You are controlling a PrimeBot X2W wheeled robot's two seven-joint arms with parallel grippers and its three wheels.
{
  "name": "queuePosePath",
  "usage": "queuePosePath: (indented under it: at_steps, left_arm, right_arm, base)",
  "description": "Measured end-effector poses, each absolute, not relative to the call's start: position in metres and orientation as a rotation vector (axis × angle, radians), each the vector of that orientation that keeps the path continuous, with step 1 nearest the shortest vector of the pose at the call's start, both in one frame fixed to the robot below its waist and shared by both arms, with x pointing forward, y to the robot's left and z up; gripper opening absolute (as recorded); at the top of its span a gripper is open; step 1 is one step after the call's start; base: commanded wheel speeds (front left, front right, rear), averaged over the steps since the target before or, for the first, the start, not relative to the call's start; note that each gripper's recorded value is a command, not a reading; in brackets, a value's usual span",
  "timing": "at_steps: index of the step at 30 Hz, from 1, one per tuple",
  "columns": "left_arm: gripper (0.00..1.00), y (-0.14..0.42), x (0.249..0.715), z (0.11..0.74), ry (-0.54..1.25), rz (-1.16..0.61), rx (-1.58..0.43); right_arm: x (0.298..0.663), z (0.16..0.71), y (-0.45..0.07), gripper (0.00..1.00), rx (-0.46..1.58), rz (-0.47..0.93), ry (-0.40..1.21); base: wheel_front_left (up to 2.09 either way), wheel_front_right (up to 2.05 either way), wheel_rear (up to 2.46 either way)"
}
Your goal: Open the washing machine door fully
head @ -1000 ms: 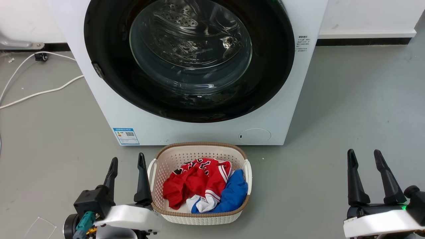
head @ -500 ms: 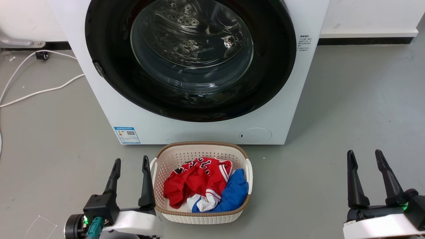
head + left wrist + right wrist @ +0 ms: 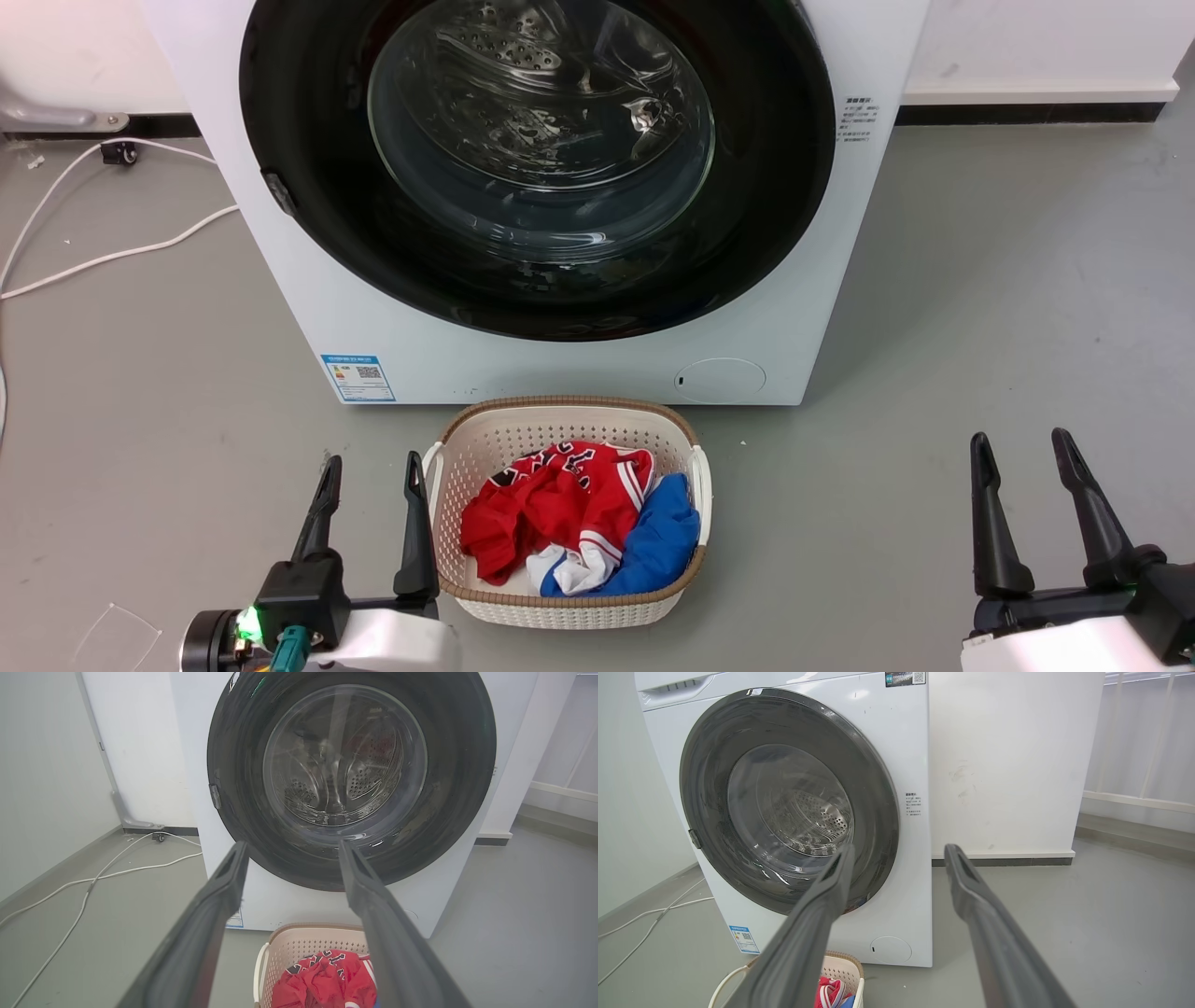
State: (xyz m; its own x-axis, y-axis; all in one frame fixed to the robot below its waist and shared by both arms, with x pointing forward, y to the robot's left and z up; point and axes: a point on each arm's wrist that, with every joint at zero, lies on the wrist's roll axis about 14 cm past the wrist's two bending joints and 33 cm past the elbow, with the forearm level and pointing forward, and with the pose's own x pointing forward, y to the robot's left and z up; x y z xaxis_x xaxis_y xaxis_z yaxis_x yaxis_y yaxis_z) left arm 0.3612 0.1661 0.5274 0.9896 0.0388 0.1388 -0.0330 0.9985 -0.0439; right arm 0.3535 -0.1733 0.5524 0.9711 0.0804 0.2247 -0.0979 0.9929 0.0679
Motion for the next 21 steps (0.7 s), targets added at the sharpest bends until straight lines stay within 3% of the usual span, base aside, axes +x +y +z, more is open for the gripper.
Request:
queuePosePath:
  at_steps: [21]
  left_arm:
    - [1.0,0.1665,0.3594,0.5183,-0.118,0.038,-0.023]
  right_arm:
    - [0.3524,0.5457,-0.1758,1.0,0.085,0.082,-0.209]
  base:
    - [0.0,0.0,0.0]
